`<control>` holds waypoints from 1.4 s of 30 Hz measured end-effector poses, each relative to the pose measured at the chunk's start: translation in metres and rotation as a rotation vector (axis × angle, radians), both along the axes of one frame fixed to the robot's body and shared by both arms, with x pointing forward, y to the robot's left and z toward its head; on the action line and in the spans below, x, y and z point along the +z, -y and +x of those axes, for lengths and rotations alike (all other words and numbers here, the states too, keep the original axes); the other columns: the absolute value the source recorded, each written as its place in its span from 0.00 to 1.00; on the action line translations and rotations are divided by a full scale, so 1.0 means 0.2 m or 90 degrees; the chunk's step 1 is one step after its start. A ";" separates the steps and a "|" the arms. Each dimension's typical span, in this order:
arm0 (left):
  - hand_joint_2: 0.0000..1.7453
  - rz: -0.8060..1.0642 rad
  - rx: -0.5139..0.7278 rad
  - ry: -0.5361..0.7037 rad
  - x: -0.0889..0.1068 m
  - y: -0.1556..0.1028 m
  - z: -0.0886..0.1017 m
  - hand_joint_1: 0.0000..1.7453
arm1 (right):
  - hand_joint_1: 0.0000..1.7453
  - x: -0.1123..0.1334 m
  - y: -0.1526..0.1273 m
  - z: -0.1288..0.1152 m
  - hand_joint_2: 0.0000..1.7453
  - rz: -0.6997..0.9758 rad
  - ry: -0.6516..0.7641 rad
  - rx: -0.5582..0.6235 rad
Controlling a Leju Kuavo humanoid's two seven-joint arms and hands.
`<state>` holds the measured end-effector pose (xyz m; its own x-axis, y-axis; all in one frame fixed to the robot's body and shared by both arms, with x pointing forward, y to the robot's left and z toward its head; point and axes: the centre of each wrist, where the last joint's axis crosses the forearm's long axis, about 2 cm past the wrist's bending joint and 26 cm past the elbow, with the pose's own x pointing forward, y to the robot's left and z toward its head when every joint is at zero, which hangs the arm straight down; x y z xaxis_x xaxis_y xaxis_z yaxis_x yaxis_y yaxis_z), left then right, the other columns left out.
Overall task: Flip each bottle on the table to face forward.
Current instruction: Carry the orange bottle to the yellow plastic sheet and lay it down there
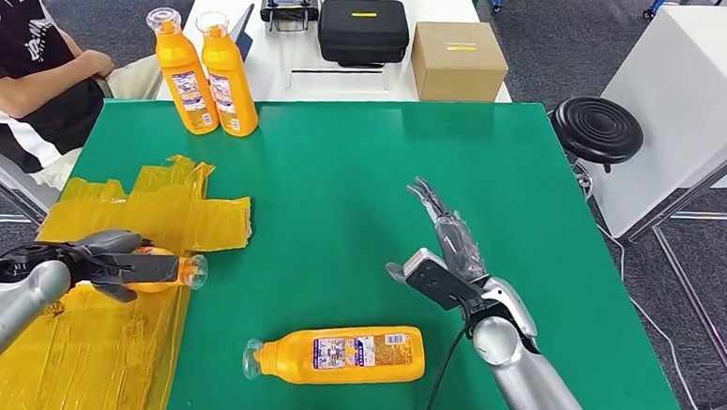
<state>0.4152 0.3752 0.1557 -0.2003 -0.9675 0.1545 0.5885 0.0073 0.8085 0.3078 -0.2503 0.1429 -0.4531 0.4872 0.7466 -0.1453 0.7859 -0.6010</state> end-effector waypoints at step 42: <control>0.00 0.110 -0.213 0.002 0.80 0.11 0.14 0.00 | 0.00 -0.07 0.00 0.02 1.00 0.007 -0.037 0.002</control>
<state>0.4424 0.3525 0.3154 -0.5096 -0.8604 -0.0057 0.5330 -0.3209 0.7829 0.3122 -0.2497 0.1292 -0.4099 0.4775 0.7772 -0.1825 0.7919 -0.5828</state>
